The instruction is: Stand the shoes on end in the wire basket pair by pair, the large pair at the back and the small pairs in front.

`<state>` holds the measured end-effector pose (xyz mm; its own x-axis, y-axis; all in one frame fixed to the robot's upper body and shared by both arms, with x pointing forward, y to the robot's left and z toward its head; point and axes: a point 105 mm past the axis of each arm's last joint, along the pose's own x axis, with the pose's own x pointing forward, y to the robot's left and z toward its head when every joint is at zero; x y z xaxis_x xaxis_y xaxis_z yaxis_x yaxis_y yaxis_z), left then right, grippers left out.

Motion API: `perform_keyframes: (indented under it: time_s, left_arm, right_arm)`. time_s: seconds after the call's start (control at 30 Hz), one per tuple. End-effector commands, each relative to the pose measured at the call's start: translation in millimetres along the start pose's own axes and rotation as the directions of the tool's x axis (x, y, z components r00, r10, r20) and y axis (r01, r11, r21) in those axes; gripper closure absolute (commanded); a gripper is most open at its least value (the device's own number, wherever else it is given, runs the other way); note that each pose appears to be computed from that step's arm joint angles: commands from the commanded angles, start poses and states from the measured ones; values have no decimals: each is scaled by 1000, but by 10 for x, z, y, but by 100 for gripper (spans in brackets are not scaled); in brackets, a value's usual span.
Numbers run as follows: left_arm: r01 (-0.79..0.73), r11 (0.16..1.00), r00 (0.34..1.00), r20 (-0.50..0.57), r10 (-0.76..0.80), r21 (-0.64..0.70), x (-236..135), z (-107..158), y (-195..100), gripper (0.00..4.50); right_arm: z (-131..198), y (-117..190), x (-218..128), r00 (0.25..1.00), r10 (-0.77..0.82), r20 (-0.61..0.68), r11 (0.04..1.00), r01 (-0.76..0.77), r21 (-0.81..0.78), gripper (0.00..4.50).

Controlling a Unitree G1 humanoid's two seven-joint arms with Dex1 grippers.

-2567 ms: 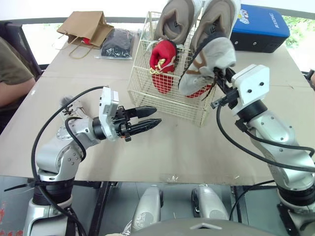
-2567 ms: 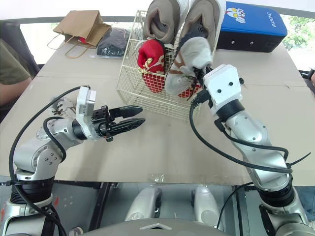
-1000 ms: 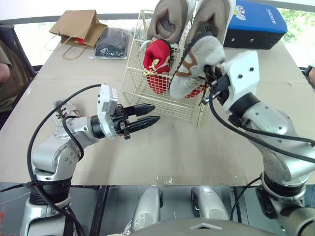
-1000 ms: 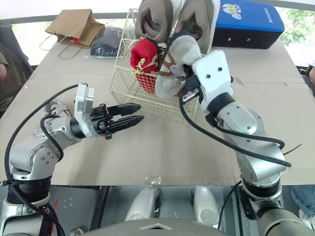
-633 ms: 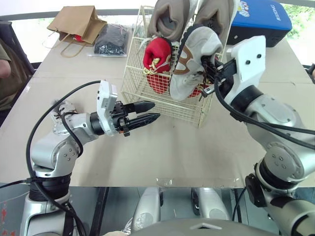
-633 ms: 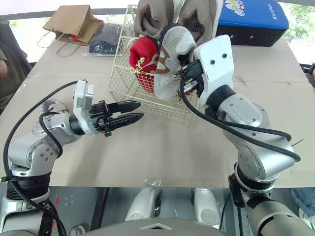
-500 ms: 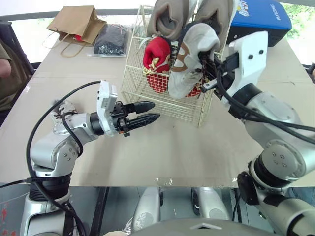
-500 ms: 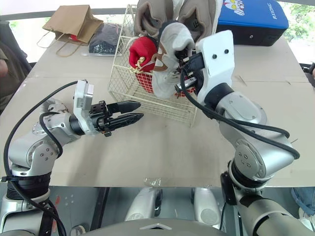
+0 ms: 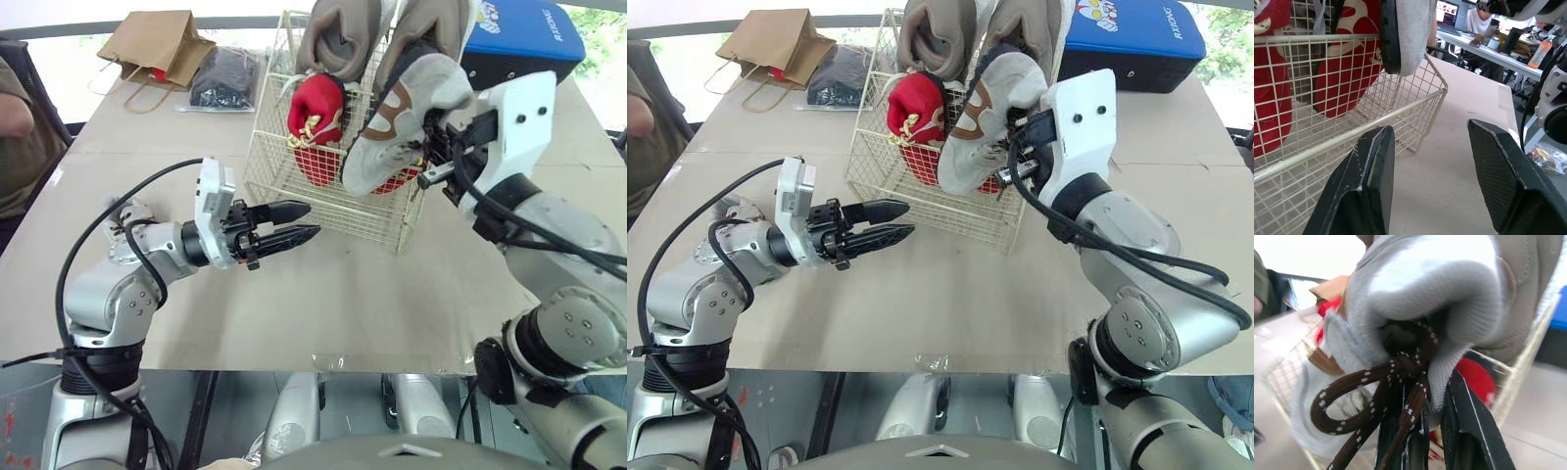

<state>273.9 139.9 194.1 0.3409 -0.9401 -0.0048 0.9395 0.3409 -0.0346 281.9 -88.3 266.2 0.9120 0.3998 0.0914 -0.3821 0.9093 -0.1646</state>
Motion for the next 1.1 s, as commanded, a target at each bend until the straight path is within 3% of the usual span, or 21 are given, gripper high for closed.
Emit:
perform_keyframes:
  time_s: [0.03,0.17,0.23,0.33,0.5,0.73,0.9,1.1]
  left_arm:
    - [19,999,1000,19,-20,37,8,87,-15,187]
    - [26,999,999,21,-27,41,36,78,-14,187]
    - [25,999,999,25,-27,44,41,100,-11,187]
    - [20,999,999,26,-21,44,31,109,-3,187]
    - [19,999,1000,22,-20,37,25,97,-9,187]
    - [17,999,1000,24,-17,31,27,89,-22,187]
    - [20,999,999,25,-21,27,43,84,-33,187]
    - [20,999,999,30,-21,29,61,93,-18,187]
  right_arm:
    - [-137,-39,7,998,-53,-25,998,52,-38,450]
    - [-349,36,80,998,-40,-48,985,32,-168,450]
    - [-278,152,73,1000,18,12,988,-16,-153,450]
    - [-150,235,20,993,79,87,994,-72,-84,450]
    - [39,219,-143,969,145,200,963,-184,195,450]
    - [110,208,-250,958,192,215,936,-244,252,450]
    - [95,-39,-172,987,44,151,971,-78,226,450]
    - [-12,-126,-67,997,-36,69,990,26,140,450]
